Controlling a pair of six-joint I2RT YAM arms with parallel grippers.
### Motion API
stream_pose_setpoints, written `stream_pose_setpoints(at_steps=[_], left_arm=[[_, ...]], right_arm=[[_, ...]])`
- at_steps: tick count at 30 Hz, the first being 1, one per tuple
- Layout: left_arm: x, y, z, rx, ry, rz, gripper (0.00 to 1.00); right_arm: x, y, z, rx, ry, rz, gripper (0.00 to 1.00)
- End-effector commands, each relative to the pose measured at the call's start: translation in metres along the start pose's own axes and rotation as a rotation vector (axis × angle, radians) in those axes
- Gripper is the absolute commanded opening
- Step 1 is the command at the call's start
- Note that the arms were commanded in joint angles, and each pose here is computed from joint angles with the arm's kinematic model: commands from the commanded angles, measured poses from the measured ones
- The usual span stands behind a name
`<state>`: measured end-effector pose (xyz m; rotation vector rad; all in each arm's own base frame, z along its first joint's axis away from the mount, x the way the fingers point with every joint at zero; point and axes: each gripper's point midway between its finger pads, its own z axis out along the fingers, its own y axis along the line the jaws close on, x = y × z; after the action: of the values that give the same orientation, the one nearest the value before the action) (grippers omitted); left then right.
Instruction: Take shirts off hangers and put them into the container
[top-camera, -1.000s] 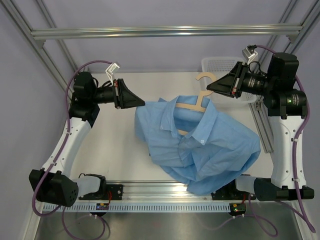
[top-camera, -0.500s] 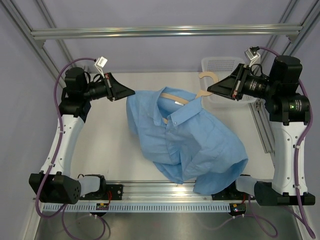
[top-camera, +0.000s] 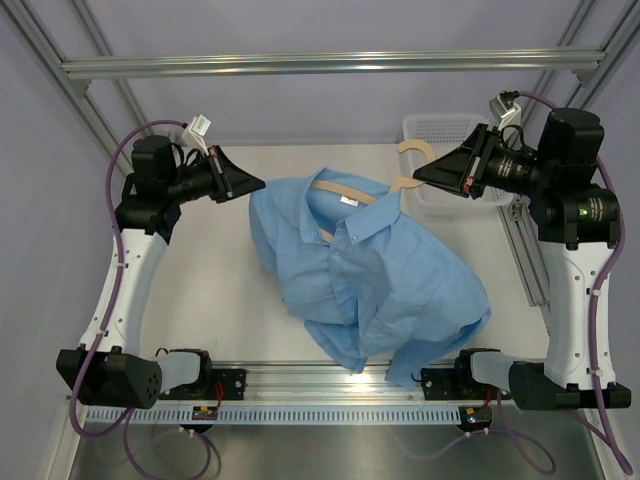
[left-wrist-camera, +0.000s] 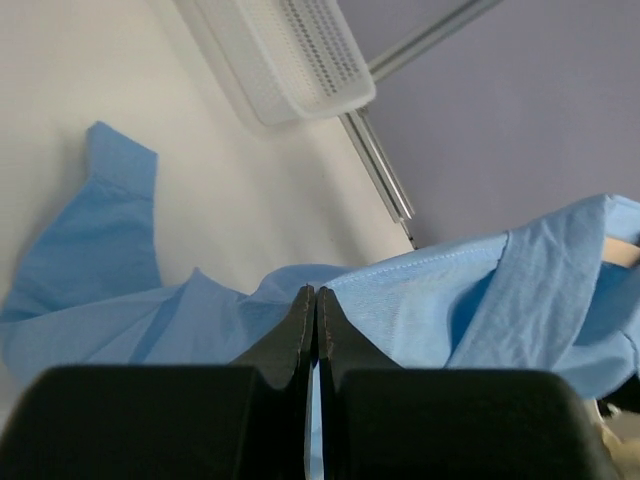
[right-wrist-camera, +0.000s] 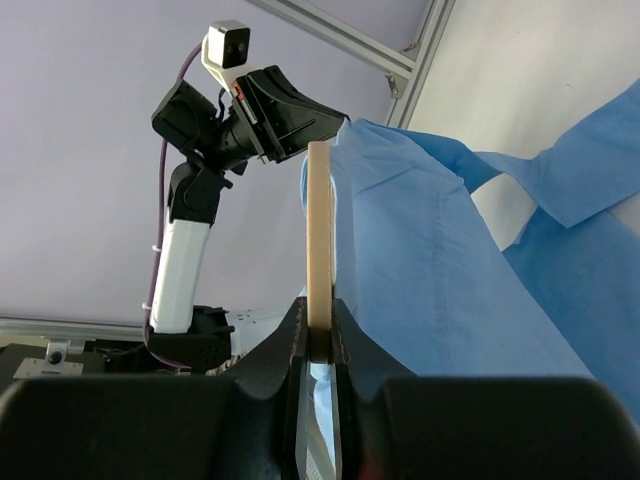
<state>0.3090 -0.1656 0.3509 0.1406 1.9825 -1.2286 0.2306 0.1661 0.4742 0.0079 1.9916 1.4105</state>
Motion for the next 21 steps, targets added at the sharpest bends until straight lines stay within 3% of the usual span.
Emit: stream_pose_setpoints(at_steps=[1,4,5,7,8,11,13,18,21], left_arm=[[-0.044,0.071,-0.027,-0.424,-0.223,0.015,0.0],[-0.061,0.082,-0.04,-0.553,-0.268,0.019,0.0],[-0.052,0.105,-0.042,-0.655,-0.219,-0.023,0.0],[-0.043,0.12,-0.038,-0.701,-0.127,-0.02,0.0],[-0.033,0.126,-0.031,-0.695,-0.05,-0.048,0.0],[-0.011,0.129,-0.029,-0.668,-0.006,-0.061,0.0],[-0.003,0.118,-0.036,-0.655,-0.03,-0.051,0.0],[0.035,0.135,-0.041,-0.697,0.062,-0.087,0.0],[0.034,0.116,-0.038,-0.613,0.024,-0.077,0.0]], right_arm=[[-0.012,0.051,-0.022,-0.094,-0.09,-0.085,0.0],[-0.009,0.06,-0.024,-0.127,-0.078,-0.082,0.0],[-0.007,0.066,-0.028,-0.143,-0.083,-0.073,0.0],[-0.007,0.079,-0.032,-0.182,-0.093,-0.107,0.0],[-0.009,0.083,-0.034,-0.186,-0.103,-0.115,0.0],[-0.019,0.088,-0.037,-0.167,-0.162,-0.153,0.0],[-0.025,0.093,-0.04,-0.149,-0.199,-0.182,0.0],[-0.046,0.097,-0.05,-0.071,-0.336,-0.238,0.0],[-0.05,0.096,-0.048,-0.067,-0.337,-0.23,0.0]])
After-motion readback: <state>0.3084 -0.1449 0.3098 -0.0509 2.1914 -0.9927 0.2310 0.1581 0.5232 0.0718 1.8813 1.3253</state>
